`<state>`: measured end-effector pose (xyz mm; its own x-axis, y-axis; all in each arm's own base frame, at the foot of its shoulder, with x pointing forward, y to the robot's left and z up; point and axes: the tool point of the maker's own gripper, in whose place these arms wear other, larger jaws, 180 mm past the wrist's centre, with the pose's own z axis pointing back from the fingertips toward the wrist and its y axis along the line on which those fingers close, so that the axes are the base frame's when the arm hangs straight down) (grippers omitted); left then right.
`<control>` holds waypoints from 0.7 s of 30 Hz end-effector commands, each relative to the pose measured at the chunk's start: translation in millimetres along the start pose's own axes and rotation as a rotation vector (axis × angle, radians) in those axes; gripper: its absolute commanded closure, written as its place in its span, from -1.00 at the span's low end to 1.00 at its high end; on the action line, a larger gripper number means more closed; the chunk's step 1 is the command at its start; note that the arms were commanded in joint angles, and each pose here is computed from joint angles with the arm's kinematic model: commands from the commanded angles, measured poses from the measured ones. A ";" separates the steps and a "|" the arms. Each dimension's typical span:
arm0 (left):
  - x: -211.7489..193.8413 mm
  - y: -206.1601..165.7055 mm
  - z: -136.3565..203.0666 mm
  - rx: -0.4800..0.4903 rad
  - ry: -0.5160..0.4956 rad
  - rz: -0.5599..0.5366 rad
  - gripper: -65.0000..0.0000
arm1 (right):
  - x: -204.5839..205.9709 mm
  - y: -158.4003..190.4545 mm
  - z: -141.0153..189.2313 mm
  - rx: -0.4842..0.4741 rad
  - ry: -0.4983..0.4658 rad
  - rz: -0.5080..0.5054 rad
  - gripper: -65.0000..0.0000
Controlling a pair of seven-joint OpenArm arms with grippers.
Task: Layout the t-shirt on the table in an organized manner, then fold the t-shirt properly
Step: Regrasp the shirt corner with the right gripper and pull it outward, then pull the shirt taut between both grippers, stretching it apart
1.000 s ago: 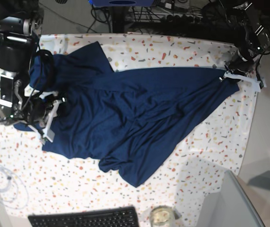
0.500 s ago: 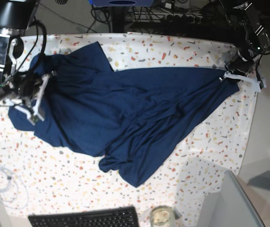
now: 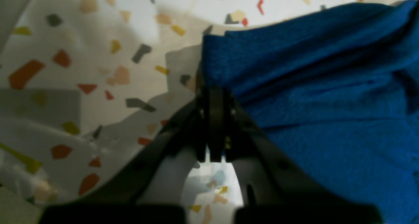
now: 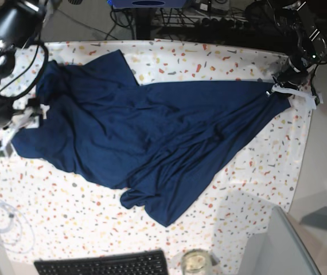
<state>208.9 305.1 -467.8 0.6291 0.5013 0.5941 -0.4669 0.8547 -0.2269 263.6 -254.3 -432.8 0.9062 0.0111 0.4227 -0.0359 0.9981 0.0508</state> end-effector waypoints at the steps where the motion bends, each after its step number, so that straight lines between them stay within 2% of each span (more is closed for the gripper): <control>1: 14.6 -1.2 2.2 -0.006 -0.043 -0.012 1.00 | 10.9 -3.3 -4.9 0.026 -0.020 -0.034 -0.78; 3: 14.6 -1.2 2.2 -0.006 -0.043 -0.012 1.00 | 3.5 -17.3 -20.1 0.064 0.031 -0.102 -0.78; 7: 14.8 -2.0 2.0 -0.007 -0.044 -0.011 1.00 | -13.1 -9.7 -48.1 0.172 0.122 -0.198 -0.78; 12: 14.8 -2.0 2.0 -0.007 -0.044 -0.011 1.00 | -22.2 8.4 -56.0 0.252 0.136 -0.245 -0.78; 17: 13.1 -1.3 1.8 -0.006 -0.040 -0.010 1.00 | -29.2 45.0 -56.7 0.362 0.157 -0.196 -0.78; 21: 13.6 -1.5 2.0 -0.006 -0.041 -0.010 1.00 | -28.8 57.8 -51.7 0.383 0.140 -0.143 -0.78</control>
<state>209.9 302.2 -468.5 0.6283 0.5041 0.5926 -0.4657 0.8538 -0.2326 265.2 -193.9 -485.9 0.9441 -0.1299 0.3031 -0.0238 0.8899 0.4556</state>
